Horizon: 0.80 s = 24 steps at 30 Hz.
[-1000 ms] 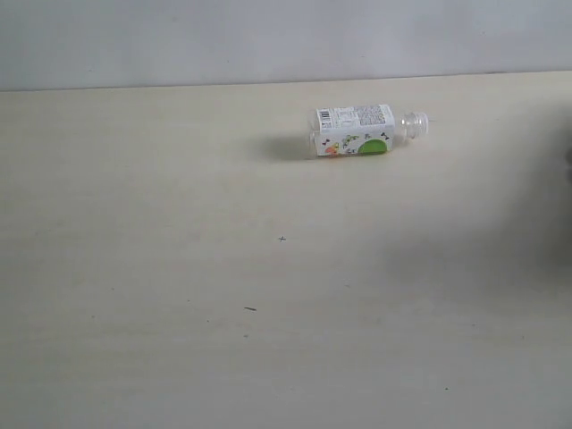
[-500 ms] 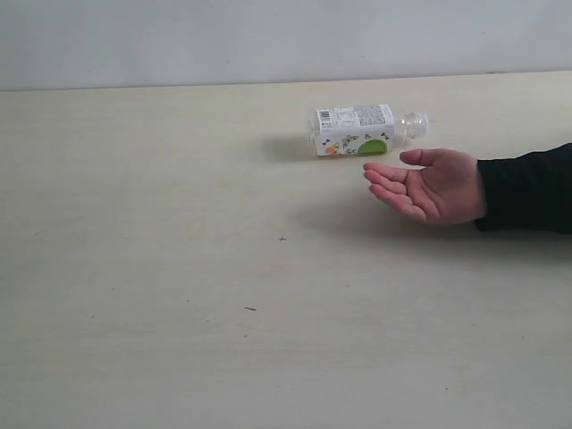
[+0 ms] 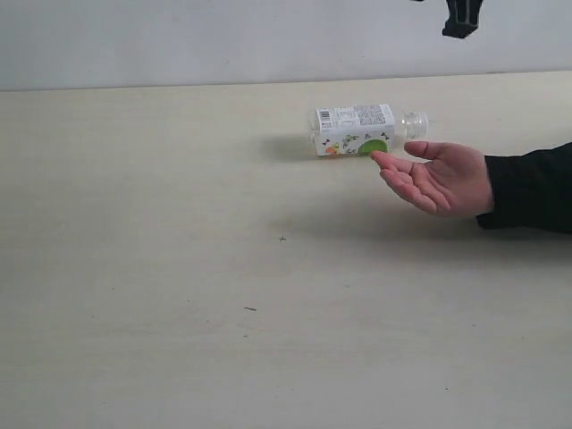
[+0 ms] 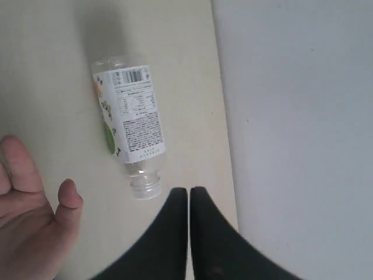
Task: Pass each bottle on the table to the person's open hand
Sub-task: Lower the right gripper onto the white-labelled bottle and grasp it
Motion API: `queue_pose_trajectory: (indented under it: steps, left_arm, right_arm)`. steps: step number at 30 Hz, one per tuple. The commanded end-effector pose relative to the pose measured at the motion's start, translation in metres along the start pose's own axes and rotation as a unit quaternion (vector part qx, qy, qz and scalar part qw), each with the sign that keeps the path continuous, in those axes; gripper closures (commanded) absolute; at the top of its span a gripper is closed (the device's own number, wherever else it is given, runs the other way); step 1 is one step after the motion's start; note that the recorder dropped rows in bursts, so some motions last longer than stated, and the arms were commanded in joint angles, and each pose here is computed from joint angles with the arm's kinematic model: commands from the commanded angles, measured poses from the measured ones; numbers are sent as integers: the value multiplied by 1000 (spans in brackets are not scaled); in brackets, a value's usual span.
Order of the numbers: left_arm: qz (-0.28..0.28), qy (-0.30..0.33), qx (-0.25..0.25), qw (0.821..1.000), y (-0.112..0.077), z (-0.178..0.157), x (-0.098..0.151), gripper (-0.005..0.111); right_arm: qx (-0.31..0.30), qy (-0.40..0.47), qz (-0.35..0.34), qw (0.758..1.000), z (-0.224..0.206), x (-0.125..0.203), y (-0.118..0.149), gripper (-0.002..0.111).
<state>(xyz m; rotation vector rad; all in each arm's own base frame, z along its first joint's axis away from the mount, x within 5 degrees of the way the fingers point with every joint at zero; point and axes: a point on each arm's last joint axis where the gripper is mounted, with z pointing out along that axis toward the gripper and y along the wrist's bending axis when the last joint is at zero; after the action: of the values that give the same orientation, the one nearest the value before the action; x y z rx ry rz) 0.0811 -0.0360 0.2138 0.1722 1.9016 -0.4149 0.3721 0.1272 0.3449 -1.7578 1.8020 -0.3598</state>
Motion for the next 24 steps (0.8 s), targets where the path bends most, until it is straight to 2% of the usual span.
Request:
queue_pose_trajectory:
  steps: [1,5,7,9,11,12,24]
  left_arm:
    - [0,-3,0,1000,1,0,0,107]
    - [0,-3,0,1000,1,0,0,107]
    - [0,-3,0,1000,1,0,0,107]
    - [0,-3,0,1000,1,0,0,107]
    - [0,-3,0,1000,1,0,0,107]
    - [0,-3,0,1000,1,0,0,107]
    - [0,-3,0,1000,1,0,0,107]
  right_arm:
    - [-18,2,-43,999,28,1,2,97]
    - [-17,2,-57,998,54,1,2,80]
    - [-17,1,-67,998,66,2,3,60]
    - [-19,2,-83,996,80,3,5,32]
    - [-22,2,-98,995,92,3,7,10]
    - [-20,2,-98,995,98,4,7,3]
    - [-8,0,-99,995,155,8,17,4]
